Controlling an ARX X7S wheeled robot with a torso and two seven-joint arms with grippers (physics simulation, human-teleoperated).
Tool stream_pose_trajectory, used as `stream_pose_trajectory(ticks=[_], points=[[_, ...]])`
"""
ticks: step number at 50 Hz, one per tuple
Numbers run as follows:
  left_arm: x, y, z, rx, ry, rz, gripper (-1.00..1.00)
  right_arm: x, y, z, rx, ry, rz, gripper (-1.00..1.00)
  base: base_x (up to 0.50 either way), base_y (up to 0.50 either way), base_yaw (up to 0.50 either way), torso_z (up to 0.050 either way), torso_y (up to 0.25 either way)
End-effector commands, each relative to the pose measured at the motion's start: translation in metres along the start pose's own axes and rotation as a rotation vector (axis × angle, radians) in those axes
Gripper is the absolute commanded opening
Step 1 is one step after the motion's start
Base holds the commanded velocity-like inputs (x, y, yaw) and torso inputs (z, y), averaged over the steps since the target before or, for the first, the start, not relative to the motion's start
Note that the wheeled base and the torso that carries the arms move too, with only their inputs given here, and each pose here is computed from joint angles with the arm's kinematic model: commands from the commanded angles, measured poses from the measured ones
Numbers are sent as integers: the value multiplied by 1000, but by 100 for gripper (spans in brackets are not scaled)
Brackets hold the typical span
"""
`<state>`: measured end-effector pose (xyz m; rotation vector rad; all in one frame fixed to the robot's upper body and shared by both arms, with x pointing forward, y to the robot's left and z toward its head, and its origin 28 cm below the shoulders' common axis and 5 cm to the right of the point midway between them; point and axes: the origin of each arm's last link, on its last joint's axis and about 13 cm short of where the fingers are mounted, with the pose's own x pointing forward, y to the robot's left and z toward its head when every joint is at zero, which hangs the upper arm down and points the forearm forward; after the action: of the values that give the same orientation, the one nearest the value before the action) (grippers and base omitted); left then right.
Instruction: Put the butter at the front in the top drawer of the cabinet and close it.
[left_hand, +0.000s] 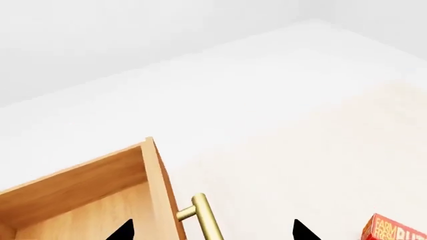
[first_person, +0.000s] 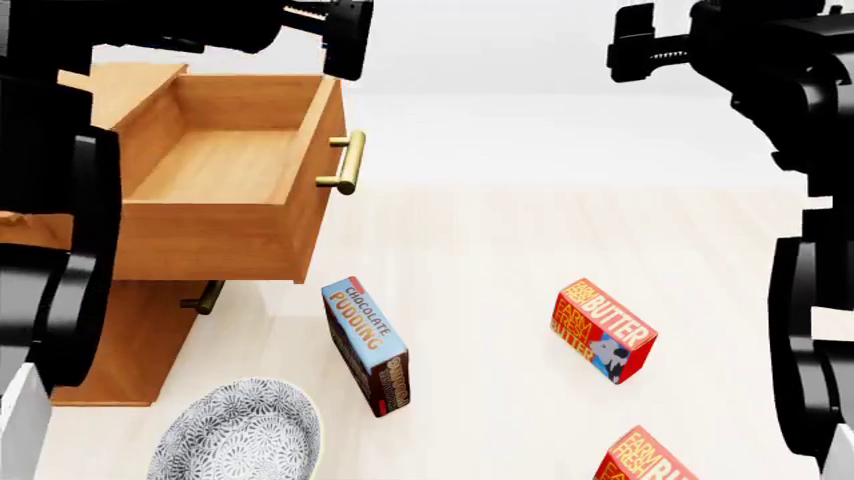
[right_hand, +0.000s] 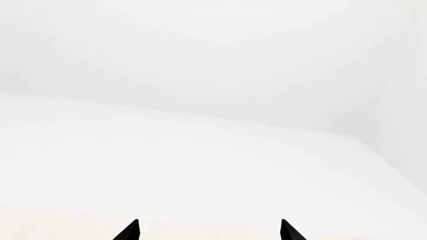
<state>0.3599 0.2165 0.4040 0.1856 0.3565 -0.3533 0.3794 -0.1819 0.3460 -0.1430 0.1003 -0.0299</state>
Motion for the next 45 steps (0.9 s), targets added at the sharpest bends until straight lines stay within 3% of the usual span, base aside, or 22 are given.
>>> stream_pose_trajectory(ticks=[1,13,21,28,45], points=[[-20,19,12,-27,-193,88,100,-13,-9,-3,-45,33,42,100,0,0,0,0,0],[-21,38,9,-18,-419,284,100,-31,-29,-15,-156,156,175,100,0,0,0,0,0],[-24,43,8,-10,-529,358,100,-42,-43,-28,-228,255,248,100,0,0,0,0,0],[-27,40,8,62,-548,374,100,-57,-46,-40,-269,333,346,100,0,0,0,0,0],[-26,44,2,88,-622,439,100,-59,-44,-62,-332,506,457,100,0,0,0,0,0]])
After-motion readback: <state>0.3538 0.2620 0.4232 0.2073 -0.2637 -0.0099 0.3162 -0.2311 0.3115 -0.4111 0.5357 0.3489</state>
